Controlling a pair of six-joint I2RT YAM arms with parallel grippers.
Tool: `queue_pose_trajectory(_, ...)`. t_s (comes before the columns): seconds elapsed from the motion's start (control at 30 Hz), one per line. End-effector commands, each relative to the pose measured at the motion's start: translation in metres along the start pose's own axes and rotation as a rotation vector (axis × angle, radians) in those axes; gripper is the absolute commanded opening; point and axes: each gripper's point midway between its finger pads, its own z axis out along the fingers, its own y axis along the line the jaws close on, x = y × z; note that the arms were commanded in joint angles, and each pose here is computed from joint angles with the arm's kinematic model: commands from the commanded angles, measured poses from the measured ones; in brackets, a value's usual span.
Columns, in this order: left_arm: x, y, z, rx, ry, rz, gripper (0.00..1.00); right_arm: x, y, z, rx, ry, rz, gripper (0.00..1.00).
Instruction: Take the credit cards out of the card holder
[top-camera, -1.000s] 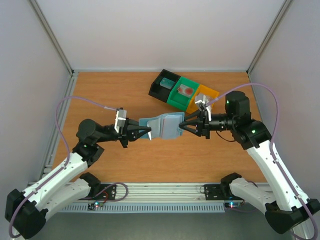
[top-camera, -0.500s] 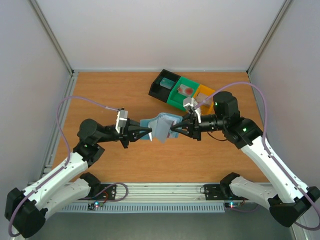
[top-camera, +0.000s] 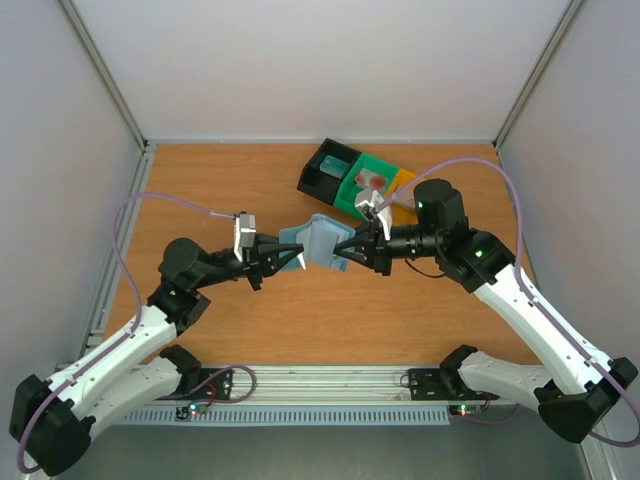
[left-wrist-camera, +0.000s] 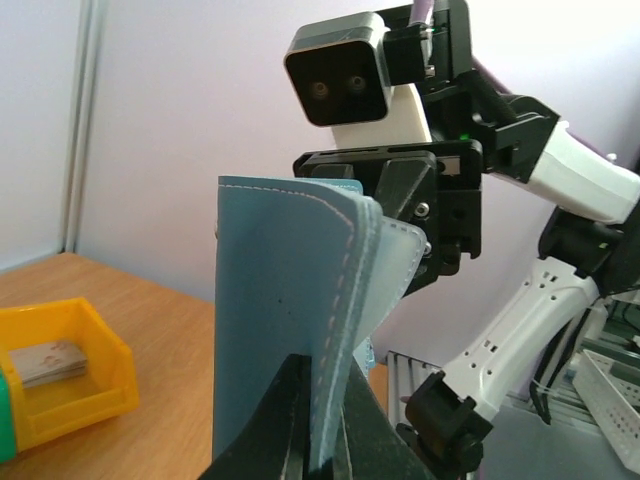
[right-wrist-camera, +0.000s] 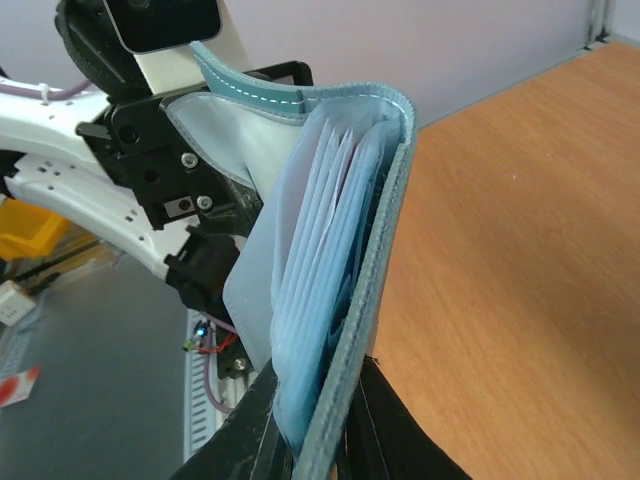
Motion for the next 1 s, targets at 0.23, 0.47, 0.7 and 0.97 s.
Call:
queue_pose_trajectory(0.23, 0.011, 0.018, 0.0, -0.097, 0.007, 0.018, 0.35, -0.023, -0.003, -0.001, 0.077, -0.051, 0.031, 0.01)
queue_pose_trajectory(0.47, 0.025, 0.043, -0.003, -0.218, 0.04, 0.049, 0.81, -0.022, -0.008, 0.015, 0.147, -0.022, 0.109, 0.01)
queue_pose_trajectory(0.7, 0.02, 0.035, -0.002, -0.181, 0.03, 0.096, 0.99, -0.016, -0.022, 0.027, 0.308, 0.054, 0.098, 0.01)
queue_pose_trajectory(0.97, 0.018, 0.038, -0.002, -0.198, 0.026, 0.14, 0.99, -0.02, -0.017, 0.04, 0.37, 0.103, 0.03, 0.01)
